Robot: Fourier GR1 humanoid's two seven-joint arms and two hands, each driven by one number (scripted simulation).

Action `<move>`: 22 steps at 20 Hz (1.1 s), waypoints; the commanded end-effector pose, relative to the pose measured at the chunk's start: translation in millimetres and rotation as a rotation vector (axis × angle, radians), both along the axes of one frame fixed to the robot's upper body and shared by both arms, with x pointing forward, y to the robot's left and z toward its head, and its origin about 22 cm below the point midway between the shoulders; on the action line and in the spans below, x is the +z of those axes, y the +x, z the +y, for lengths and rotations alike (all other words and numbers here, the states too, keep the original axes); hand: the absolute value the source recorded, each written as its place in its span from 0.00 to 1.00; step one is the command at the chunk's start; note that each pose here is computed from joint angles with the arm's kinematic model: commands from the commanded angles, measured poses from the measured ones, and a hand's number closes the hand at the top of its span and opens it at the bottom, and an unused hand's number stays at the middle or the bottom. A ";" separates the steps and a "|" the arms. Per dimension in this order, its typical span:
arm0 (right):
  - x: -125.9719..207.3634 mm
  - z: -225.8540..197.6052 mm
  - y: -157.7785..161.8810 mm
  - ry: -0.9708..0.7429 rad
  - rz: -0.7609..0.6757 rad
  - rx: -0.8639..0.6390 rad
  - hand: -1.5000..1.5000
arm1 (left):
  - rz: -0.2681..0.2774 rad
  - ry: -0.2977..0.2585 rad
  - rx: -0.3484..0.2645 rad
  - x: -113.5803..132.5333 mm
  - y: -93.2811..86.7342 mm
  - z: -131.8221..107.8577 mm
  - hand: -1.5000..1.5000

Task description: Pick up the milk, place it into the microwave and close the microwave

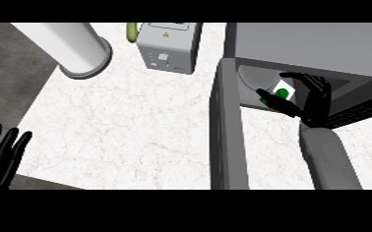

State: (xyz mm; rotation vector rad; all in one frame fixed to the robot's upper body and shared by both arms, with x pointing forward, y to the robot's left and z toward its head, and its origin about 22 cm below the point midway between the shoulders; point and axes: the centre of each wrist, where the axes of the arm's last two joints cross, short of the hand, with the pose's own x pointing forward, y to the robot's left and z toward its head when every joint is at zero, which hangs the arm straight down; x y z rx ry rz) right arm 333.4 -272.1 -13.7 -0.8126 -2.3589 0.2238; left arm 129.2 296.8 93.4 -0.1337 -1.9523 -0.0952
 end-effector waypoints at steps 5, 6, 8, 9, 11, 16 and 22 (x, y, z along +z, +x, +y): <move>-9.2 36.0 24.5 0.164 0.270 0.022 0.00 | -0.001 0.003 -0.047 -1.2 9.2 -10.2 0.00; -8.2 40.8 27.4 0.176 0.278 0.026 0.00 | -0.010 0.000 -0.059 0.8 10.3 -11.7 0.00; -11.5 49.1 25.0 0.180 0.278 0.051 0.00 | -0.011 0.011 -0.041 -0.8 14.8 -11.0 0.00; -14.3 47.8 23.6 0.182 0.289 0.054 0.00 | -0.007 0.024 -0.043 0.7 13.9 -11.4 0.00; -13.6 50.8 25.8 0.179 0.301 0.050 0.00 | -0.003 0.017 -0.063 -0.7 15.3 -16.8 0.00; -15.0 48.3 30.8 0.180 0.327 0.026 0.00 | 0.019 0.017 -0.060 -4.1 16.0 -19.7 0.00; -12.9 41.9 37.1 0.163 0.356 0.049 0.00 | 0.008 0.029 -0.055 0.2 19.2 -24.3 0.00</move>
